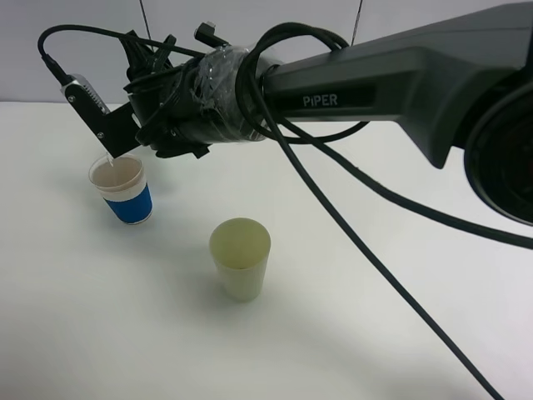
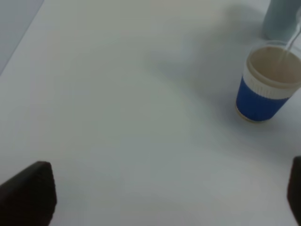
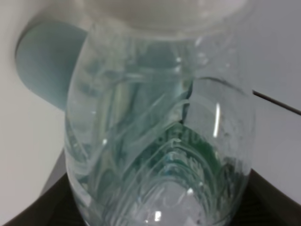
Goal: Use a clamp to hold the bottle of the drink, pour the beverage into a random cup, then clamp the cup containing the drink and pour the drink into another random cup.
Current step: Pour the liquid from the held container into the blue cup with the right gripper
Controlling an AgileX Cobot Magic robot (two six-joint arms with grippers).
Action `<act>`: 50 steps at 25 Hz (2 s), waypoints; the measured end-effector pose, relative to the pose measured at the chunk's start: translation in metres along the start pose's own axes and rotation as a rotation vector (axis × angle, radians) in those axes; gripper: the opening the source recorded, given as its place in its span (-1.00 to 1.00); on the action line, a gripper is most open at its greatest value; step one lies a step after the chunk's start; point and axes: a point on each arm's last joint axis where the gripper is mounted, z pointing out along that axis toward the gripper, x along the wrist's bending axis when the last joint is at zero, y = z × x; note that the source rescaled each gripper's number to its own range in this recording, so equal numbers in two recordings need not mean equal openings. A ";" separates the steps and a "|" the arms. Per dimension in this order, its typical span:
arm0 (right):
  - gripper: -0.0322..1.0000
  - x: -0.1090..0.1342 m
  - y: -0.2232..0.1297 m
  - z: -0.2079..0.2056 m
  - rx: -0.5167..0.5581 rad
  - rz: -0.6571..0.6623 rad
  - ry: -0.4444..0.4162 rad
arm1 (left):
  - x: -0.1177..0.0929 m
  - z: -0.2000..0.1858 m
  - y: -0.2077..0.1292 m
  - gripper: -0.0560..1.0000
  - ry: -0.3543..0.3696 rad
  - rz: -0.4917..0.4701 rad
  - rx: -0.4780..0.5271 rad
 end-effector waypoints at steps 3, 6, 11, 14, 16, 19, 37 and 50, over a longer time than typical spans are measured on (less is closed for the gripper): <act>-0.94 -0.001 0.000 0.000 0.005 -0.017 -0.011 | 0.000 0.000 0.000 1.00 0.000 0.000 0.000; -0.94 -0.002 -0.001 0.000 0.008 -0.040 -0.025 | 0.000 0.000 0.000 1.00 0.000 0.000 0.000; -0.94 -0.003 -0.001 0.000 0.010 -0.049 -0.031 | 0.000 0.000 0.000 1.00 0.000 0.000 0.000; -0.94 -0.003 -0.001 0.000 0.010 -0.050 -0.032 | 0.000 0.000 0.000 1.00 0.000 0.000 0.000; -0.94 -0.003 -0.001 0.000 0.011 -0.054 -0.035 | 0.000 0.000 0.000 1.00 0.000 0.000 0.000; -0.94 -0.003 -0.001 0.000 0.012 -0.058 -0.037 | 0.000 0.000 0.000 1.00 0.000 0.000 0.000; -0.94 -0.005 -0.001 0.000 0.017 -0.108 -0.049 | 0.000 0.000 0.000 1.00 0.000 0.000 0.000; -0.94 -0.006 -0.004 0.000 0.048 -0.189 -0.063 | 0.000 0.000 0.000 1.00 0.000 0.000 0.000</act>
